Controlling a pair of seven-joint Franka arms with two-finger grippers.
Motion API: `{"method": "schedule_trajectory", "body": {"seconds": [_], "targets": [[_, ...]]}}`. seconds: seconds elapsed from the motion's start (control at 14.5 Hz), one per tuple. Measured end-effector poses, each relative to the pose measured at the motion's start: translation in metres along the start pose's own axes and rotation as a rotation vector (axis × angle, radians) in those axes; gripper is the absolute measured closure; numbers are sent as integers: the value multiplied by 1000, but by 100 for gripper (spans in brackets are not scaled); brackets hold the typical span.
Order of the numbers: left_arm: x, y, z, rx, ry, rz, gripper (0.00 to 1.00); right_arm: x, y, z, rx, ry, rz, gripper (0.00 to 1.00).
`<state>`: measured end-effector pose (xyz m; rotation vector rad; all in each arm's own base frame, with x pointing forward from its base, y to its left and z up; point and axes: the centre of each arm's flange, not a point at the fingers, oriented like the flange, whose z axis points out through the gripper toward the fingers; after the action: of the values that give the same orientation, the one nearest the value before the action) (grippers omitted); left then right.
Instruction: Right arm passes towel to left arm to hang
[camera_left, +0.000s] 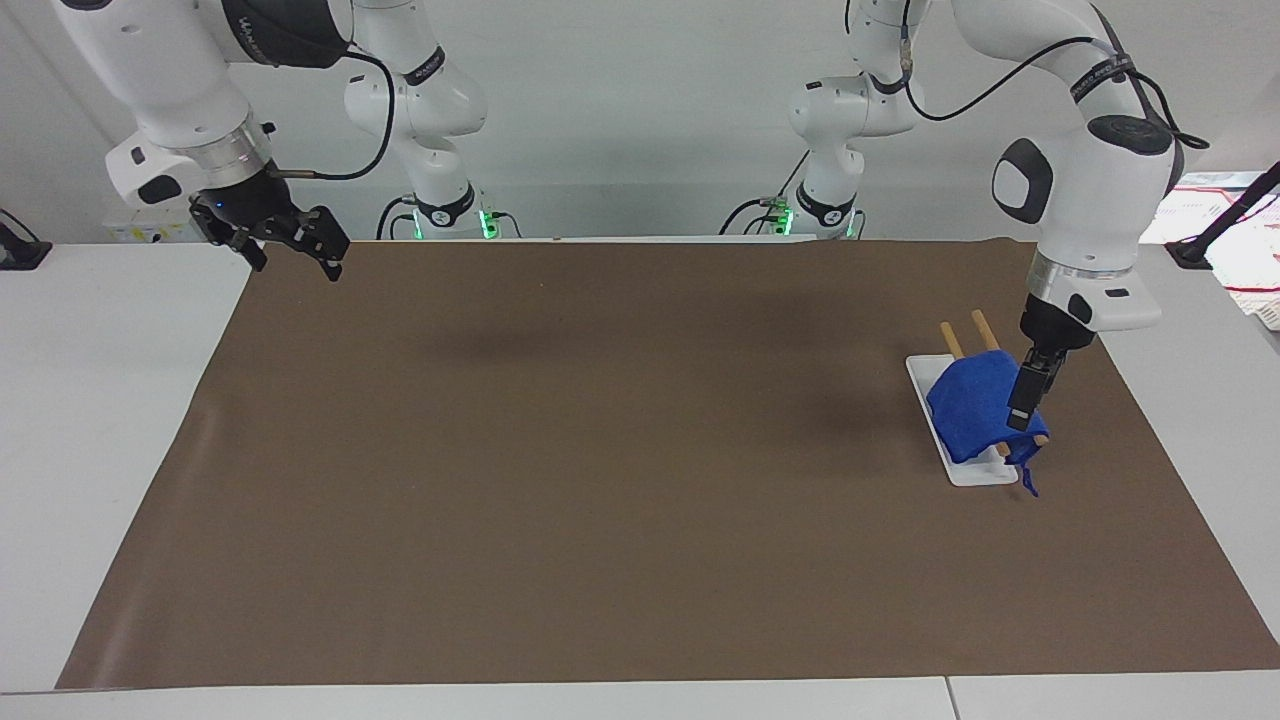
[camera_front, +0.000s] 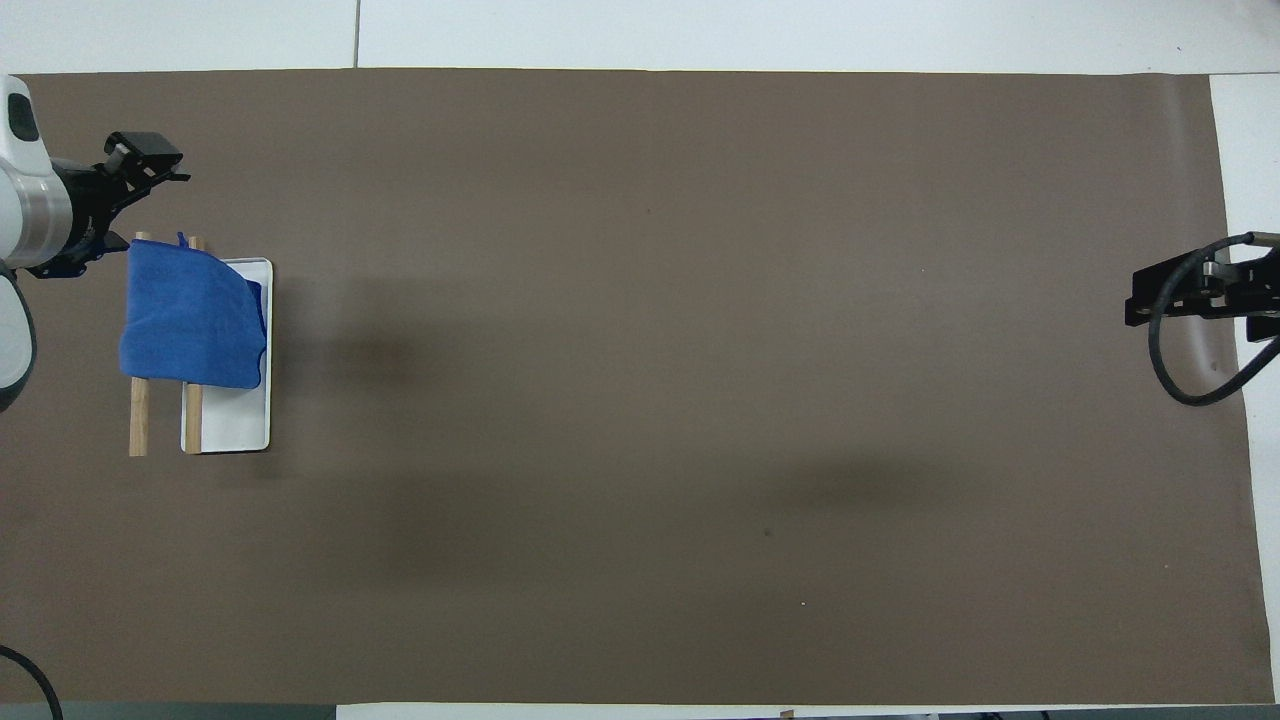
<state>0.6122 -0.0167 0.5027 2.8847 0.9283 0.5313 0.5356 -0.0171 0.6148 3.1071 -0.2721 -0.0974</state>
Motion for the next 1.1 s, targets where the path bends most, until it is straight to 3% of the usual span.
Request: {"method": "schedule_trajectory", "body": {"seconds": [0.21,0.48,0.76,1.1], "targets": [[-4,7,-13,34,-67,179,0,0,-1,3,12,-1,0,0],[2,17,-64,-9,-221,370,0,3,-1,3,16,22,2,0],[-3,12,-90,8,-347,556,0,3,-1,2,16,25,1,0],[-10,7,-94,18,-426,645,0,2,-4,2,16,25,-4,0]]}}
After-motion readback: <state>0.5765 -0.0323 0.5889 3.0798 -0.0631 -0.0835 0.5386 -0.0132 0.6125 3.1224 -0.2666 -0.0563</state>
